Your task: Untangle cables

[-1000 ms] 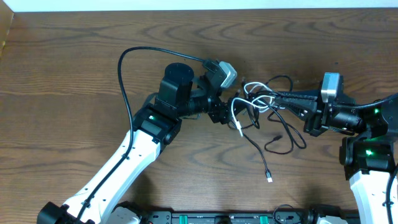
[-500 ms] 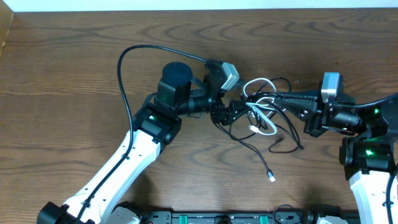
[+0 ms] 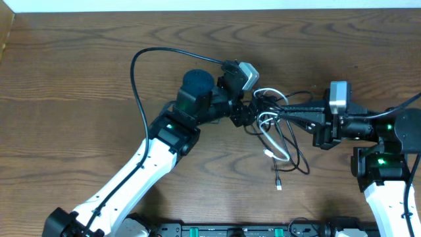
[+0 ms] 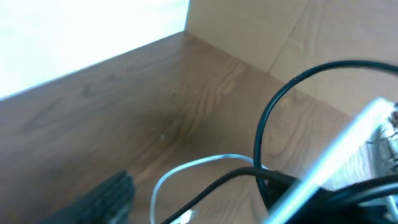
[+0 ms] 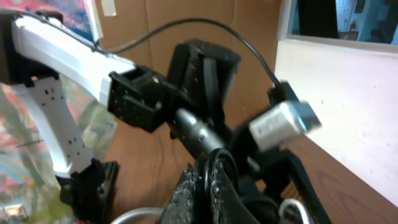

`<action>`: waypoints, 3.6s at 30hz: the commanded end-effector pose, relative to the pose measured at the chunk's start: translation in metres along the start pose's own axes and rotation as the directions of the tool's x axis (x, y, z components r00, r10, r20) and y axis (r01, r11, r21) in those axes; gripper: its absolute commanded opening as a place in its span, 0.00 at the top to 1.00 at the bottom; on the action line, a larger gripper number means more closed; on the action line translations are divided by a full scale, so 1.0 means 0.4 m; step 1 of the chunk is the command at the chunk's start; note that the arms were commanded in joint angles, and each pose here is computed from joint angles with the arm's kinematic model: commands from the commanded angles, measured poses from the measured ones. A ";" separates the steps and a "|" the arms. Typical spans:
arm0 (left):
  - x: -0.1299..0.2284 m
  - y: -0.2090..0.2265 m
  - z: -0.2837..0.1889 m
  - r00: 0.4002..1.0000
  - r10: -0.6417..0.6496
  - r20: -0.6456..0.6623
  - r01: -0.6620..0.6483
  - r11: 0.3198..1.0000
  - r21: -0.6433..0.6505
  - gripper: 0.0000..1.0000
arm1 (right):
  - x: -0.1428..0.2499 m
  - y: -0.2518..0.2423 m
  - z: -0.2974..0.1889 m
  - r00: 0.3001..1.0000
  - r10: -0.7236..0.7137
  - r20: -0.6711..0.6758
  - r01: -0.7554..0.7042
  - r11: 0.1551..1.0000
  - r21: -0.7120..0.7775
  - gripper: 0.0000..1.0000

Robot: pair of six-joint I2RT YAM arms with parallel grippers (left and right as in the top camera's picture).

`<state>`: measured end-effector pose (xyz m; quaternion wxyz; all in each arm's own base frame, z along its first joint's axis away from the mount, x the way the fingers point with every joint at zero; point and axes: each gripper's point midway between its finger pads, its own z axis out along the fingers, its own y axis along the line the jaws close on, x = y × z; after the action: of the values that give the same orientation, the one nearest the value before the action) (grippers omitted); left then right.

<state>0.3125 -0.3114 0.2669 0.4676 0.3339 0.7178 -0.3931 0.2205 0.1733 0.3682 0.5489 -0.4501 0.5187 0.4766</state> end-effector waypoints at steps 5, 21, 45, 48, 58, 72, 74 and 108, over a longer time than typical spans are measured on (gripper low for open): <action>0.014 0.102 0.004 0.997 -0.075 0.020 0.078 0.975 -0.209 0.42 | -0.014 0.021 0.006 0.999 0.050 -0.002 -0.050 0.998 -0.031 0.99; 0.134 0.445 -0.242 0.956 -0.279 0.093 0.228 0.506 -0.832 0.51 | -0.019 0.011 -0.007 0.997 0.076 0.001 -0.076 0.997 -0.007 0.99; 0.198 0.491 -0.301 0.912 -0.403 0.078 0.283 0.480 -0.830 0.30 | 0.204 -0.234 -0.081 0.923 0.384 -0.004 -0.367 0.884 0.291 0.39; 0.205 0.512 -0.335 0.910 -0.402 0.104 0.280 0.409 -0.869 0.24 | 0.273 -0.265 -0.039 0.904 0.426 -0.034 -0.396 0.864 0.312 0.28; 0.255 0.571 -0.446 0.846 -0.484 0.225 0.367 0.221 -0.903 0.23 | 0.548 -0.320 0.156 0.881 0.397 -0.256 -0.254 0.856 0.450 0.11; 0.295 0.550 -0.442 0.815 -0.550 0.183 0.360 0.234 -0.903 0.22 | 0.763 -0.381 0.353 0.912 0.344 -0.226 -0.153 0.793 0.589 0.02; 0.295 0.545 -0.432 0.810 -0.559 0.179 0.371 0.252 -0.894 0.22 | 0.795 -0.392 0.374 0.903 0.365 -0.227 -0.171 0.790 0.588 0.09; 0.129 0.276 -0.170 0.963 -0.239 -0.125 0.204 0.948 -0.244 0.17 | 0.263 -0.333 0.180 0.936 0.309 -0.167 -0.148 0.777 0.611 0.99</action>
<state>0.3708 -0.1773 0.1961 0.3967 0.2001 0.8468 -0.2923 0.3596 0.2420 0.2640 0.5214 -0.2498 0.7570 0.3045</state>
